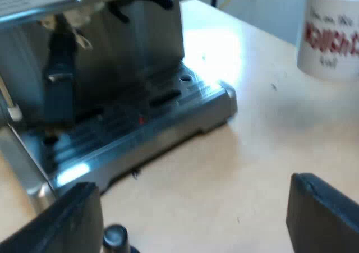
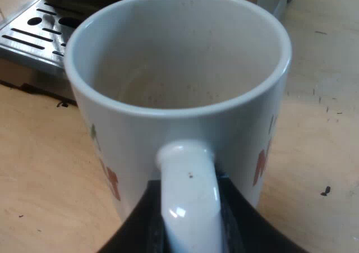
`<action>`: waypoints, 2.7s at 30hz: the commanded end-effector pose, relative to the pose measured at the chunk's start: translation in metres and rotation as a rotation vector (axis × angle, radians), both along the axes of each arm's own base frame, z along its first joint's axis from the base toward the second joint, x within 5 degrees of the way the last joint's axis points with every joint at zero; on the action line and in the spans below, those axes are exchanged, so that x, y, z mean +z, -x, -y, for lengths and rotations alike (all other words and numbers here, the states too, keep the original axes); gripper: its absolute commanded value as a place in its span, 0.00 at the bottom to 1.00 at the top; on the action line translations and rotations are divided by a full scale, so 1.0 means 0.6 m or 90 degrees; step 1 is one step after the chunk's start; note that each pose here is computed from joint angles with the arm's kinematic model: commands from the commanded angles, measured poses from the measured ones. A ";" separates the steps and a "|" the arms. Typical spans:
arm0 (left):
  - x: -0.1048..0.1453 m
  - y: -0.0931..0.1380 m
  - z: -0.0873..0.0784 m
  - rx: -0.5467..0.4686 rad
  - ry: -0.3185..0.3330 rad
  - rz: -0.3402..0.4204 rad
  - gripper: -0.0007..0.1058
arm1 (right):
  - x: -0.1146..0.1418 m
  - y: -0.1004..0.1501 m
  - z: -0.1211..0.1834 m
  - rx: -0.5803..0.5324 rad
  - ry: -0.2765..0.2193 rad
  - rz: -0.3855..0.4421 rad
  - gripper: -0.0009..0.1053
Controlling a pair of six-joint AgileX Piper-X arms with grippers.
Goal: Place mug into machine
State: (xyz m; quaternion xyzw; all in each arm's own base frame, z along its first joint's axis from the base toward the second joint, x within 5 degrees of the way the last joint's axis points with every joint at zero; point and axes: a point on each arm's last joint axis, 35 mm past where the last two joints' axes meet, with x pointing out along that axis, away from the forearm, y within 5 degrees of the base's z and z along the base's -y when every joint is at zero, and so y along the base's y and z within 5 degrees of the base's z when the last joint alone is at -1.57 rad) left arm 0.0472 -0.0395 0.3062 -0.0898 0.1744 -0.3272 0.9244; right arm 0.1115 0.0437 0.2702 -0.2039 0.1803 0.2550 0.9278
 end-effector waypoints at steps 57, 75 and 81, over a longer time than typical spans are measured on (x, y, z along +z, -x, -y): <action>-0.028 -0.097 0.009 0.016 -0.008 -0.066 0.66 | -0.079 -0.212 -0.360 0.048 -0.090 0.051 0.01; -0.028 -0.097 0.010 0.014 -0.008 -0.066 0.66 | -0.127 -0.245 -0.390 -0.022 -0.077 0.028 0.01; -0.028 -0.097 0.010 0.014 -0.008 -0.066 0.66 | -0.129 -0.260 -0.405 -0.043 -0.087 0.031 0.01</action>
